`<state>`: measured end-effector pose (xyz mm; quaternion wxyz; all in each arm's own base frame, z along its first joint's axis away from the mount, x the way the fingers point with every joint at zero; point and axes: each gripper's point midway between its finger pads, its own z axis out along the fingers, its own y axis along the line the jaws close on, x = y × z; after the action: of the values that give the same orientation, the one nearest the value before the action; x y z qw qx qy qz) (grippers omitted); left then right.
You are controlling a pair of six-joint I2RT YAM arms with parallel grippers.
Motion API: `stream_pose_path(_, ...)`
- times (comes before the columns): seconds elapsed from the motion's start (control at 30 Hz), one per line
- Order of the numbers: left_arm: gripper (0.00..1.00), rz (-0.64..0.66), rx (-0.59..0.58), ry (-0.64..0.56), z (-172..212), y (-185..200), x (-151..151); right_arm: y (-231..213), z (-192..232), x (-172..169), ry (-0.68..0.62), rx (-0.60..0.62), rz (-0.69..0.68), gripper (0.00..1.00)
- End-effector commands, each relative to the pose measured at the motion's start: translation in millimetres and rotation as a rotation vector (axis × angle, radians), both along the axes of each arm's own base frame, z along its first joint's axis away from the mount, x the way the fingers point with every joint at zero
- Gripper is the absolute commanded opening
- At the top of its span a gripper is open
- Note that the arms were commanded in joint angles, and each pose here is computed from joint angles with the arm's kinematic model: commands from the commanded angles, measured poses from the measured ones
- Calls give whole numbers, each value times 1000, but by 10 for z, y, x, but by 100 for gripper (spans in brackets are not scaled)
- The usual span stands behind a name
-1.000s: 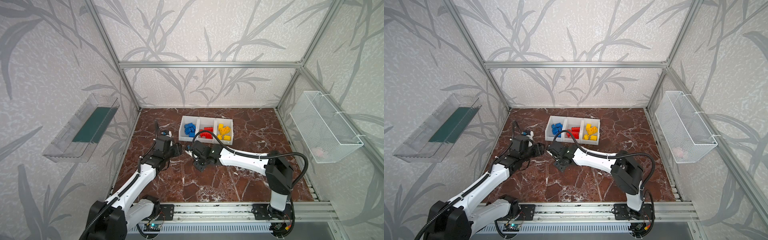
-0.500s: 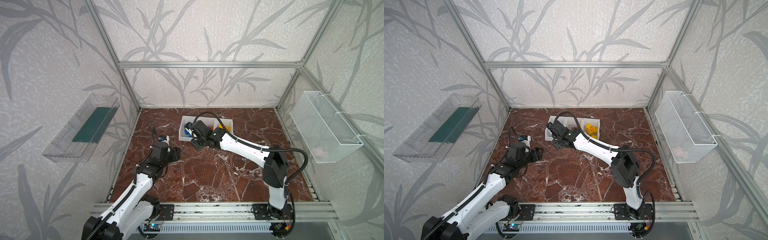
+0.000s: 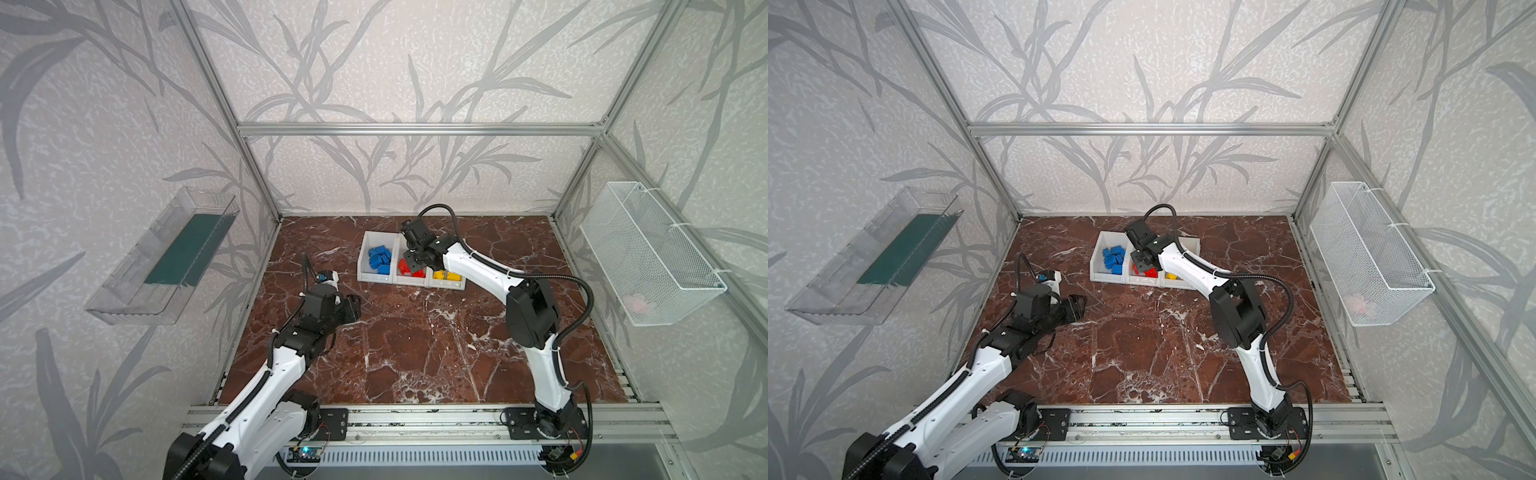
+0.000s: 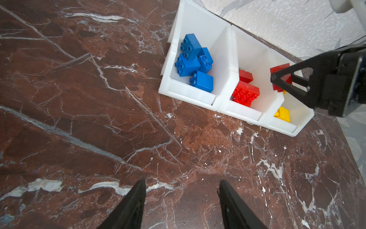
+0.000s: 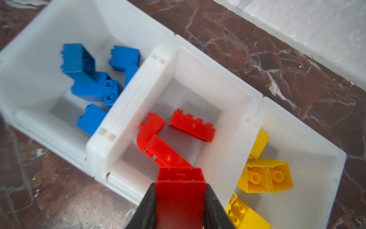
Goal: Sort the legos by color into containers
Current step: 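Carry the red brick with the right gripper and drop it in the middle compartment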
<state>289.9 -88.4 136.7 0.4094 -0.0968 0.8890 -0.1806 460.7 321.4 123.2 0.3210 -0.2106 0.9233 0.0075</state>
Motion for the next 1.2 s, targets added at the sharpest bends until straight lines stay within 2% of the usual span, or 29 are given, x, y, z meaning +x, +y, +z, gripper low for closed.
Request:
stream_pose_path(0.0,62,3,-21,-5,12,-20,27,123,45,138,-14,51,-15,27)
stream_pose_path(0.1,61,3,-21,0,-8,-24,30,132,2,265,0,57,-23,30)
stream_pose_path(0.3,61,3,-11,15,-35,-20,34,151,-22,439,7,52,-17,57)
stream_pose_path(0.37,61,6,-12,11,-31,-16,37,171,1,467,14,61,-18,63)
stream_pose_path(0.67,62,-2,-15,-3,4,-23,26,91,141,300,52,79,-33,66)
stream_pose_path(0.9,61,21,2,-40,64,47,-12,-99,442,96,-13,137,-66,66)
stream_pose_path(1.17,61,31,20,-73,169,107,-78,-194,552,-61,-44,194,-76,67)
